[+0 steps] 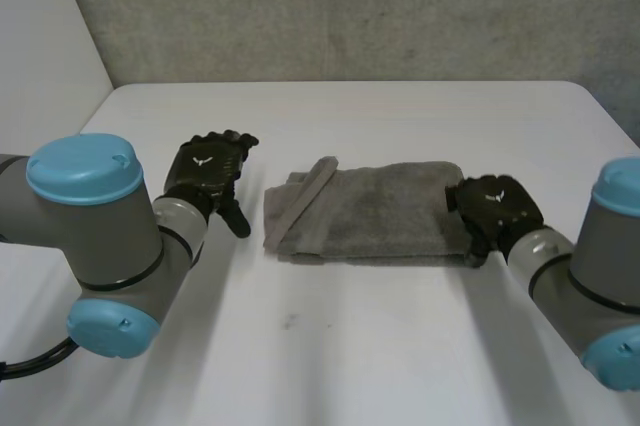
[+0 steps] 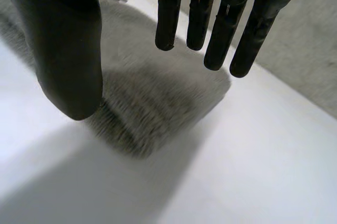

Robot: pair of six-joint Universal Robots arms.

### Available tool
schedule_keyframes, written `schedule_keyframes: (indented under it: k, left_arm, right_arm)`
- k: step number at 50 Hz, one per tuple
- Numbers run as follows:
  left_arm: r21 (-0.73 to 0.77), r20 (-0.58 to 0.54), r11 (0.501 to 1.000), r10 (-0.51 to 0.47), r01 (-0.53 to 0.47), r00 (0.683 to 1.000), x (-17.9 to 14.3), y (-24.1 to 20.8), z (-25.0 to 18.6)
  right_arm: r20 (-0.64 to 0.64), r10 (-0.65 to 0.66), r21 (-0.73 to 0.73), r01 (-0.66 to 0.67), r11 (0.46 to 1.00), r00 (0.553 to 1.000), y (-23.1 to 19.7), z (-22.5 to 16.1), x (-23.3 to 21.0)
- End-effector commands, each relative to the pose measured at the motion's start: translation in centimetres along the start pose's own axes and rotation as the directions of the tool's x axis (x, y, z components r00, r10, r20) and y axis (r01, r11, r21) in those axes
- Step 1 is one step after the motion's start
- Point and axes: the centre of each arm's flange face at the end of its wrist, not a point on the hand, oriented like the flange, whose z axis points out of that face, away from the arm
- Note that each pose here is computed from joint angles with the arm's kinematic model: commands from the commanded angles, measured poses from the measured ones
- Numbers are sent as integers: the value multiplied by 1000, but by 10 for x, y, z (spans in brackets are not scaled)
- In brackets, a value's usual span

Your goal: Fold the towel.

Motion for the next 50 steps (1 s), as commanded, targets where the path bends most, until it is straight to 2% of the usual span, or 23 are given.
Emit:
schedule_keyframes:
  k: [1,15,42,47,50]
  left_arm:
    - [-11,-14,1000,-2,2,1000,2,4,0]
    - [-12,-16,1000,-2,2,1000,2,5,-2]
    - [-20,-9,1000,-4,4,1000,-1,6,-4]
    - [-10,-8,1000,-4,4,1000,-2,2,-5]
    - [-7,-1,1000,-6,6,1000,-5,0,-4]
  right_arm:
    - [7,-2,18,2,1000,1000,16,7,-3]
    - [-27,10,3,-10,1000,1000,34,24,9]
    - [-34,-1,36,2,999,999,39,40,7]
    - [-68,-7,51,10,999,998,29,38,16]
    - [-135,-88,124,105,987,987,-4,32,29]
